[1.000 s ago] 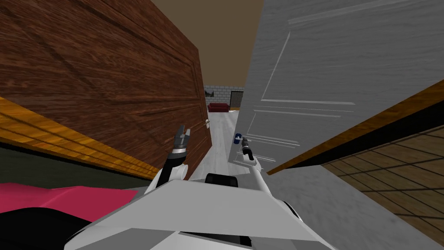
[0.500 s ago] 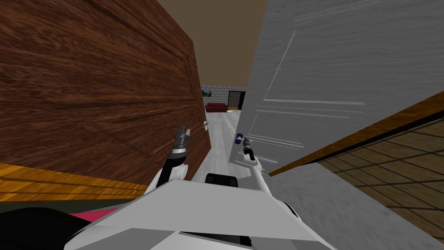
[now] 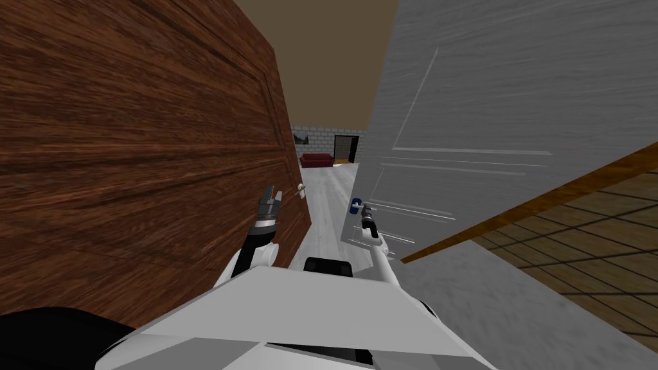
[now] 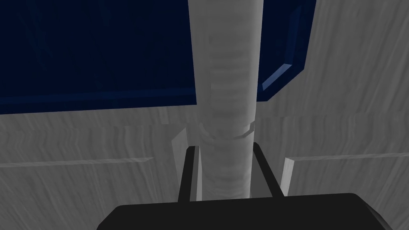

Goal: Push the door open

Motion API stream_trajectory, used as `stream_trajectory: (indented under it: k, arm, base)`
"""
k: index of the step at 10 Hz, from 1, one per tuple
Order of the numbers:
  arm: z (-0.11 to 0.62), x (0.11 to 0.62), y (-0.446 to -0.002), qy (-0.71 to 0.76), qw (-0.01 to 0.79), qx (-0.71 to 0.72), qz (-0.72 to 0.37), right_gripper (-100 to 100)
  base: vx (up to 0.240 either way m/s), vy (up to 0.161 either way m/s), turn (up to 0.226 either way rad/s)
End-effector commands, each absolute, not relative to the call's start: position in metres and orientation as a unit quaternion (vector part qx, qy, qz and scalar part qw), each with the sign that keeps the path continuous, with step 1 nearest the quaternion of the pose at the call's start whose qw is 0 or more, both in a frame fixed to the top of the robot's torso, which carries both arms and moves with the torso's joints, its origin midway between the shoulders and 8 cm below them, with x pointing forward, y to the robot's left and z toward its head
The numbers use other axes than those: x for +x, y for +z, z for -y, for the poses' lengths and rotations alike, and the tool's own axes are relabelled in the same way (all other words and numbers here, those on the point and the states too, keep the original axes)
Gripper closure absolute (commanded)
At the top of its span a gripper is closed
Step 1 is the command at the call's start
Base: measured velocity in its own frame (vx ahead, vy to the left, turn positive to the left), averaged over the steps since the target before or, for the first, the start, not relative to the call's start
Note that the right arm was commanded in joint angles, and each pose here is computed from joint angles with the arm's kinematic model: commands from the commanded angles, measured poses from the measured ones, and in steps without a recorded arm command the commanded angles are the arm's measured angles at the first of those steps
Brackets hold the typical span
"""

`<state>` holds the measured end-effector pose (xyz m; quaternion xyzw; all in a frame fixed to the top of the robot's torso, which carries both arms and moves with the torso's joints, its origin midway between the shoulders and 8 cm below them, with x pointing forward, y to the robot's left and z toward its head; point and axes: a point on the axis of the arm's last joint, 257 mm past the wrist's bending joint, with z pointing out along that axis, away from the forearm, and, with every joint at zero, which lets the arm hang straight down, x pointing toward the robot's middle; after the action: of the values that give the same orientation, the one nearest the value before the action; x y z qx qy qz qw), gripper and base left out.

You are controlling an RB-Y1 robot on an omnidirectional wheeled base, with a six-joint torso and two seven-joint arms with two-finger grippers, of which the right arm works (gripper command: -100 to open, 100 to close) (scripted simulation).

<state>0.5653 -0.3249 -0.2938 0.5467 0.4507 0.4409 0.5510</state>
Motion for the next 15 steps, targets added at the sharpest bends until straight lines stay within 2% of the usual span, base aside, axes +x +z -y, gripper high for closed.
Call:
stream_trajectory:
  k: [1, 4, 7, 15]
  arm:
    - [0.331, 0.567, -0.29, 0.44, 0.555, 0.548, -0.444, 100]
    - [0.334, 0.564, -0.296, 0.436, 0.554, 0.556, -0.442, 100]
    - [0.37, 0.566, -0.284, 0.414, 0.582, 0.553, -0.429, 100]
    - [0.413, 0.566, -0.271, 0.384, 0.616, 0.558, -0.403, 100]
  base:
    - [0.162, 0.119, -0.081]
    - [0.139, 0.057, -0.063]
    - [0.156, -0.048, -0.024]
    - [0.152, -0.037, -0.035]
